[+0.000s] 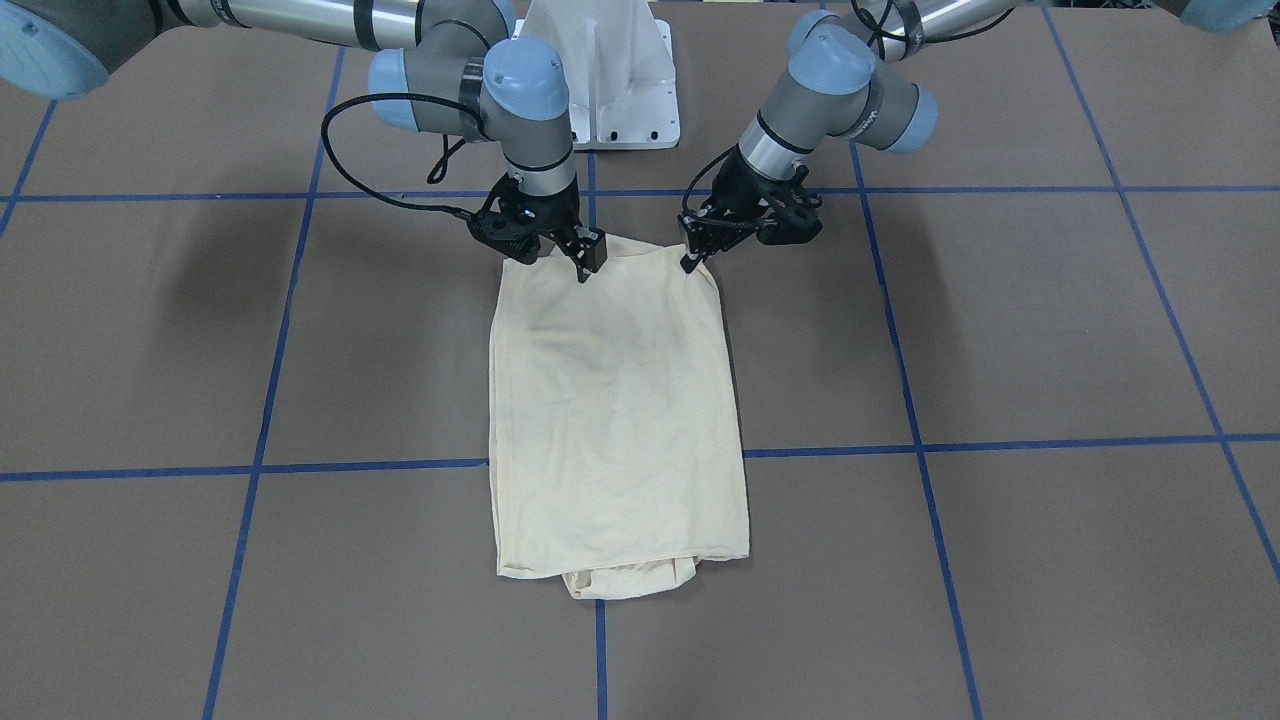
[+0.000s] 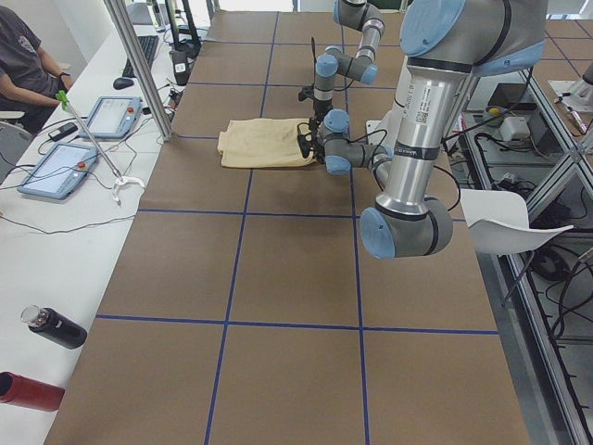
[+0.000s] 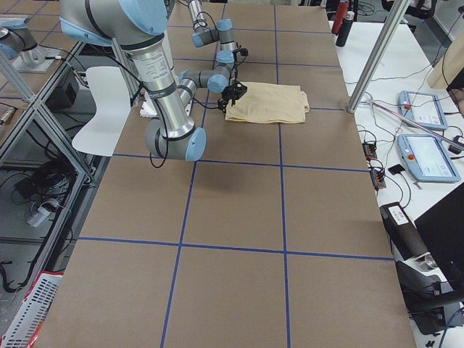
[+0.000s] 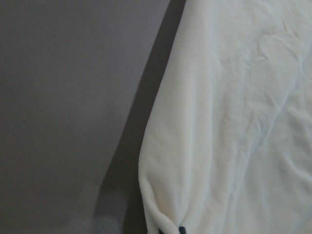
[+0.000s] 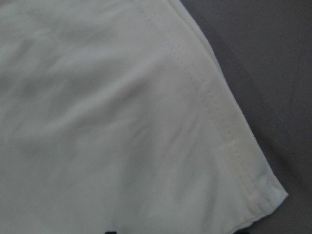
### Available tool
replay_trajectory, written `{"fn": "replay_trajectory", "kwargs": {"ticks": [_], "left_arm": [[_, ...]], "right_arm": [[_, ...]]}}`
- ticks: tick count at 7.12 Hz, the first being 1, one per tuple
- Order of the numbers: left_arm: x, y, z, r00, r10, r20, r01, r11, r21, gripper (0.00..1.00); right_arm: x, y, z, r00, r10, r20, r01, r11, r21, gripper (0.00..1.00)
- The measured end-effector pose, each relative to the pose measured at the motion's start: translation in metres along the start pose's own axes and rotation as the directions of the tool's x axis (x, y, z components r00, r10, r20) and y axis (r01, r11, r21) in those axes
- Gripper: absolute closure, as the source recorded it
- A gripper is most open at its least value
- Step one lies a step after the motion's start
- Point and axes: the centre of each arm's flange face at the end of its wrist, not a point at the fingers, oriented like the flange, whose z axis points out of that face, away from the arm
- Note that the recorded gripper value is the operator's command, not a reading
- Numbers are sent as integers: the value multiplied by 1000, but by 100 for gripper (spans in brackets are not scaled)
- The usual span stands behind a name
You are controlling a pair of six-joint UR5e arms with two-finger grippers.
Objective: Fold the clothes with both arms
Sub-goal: 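Grasp the bundle's near edge with both grippers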
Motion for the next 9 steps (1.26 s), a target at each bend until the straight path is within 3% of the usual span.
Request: {"fn": "replay_trajectory", "kwargs": {"ticks": [1, 3, 4, 5, 9], "left_arm": [[0, 0, 0, 1000, 0, 0, 0, 1000, 0, 100], [0, 0, -1, 1000, 0, -1, 0, 1000, 0, 100], [0, 0, -1, 1000, 0, -1, 0, 1000, 0, 100], [0, 0, -1, 1000, 0, -1, 0, 1000, 0, 100], [1, 0, -1, 1000, 0, -2, 0, 1000, -1, 100]], "right_arm": [[0, 0, 1, 1000, -3, -1, 3, 1000, 1, 19], [-1, 0, 1, 1000, -5, -1, 5, 1000, -1, 72], [-1, 1, 0, 1000, -5, 1, 5, 1000, -1, 92], [-2, 1, -2, 1000, -7, 4, 7, 1000, -2, 100], [-7, 4, -7, 1000, -4, 15, 5, 1000, -6, 100]]}}
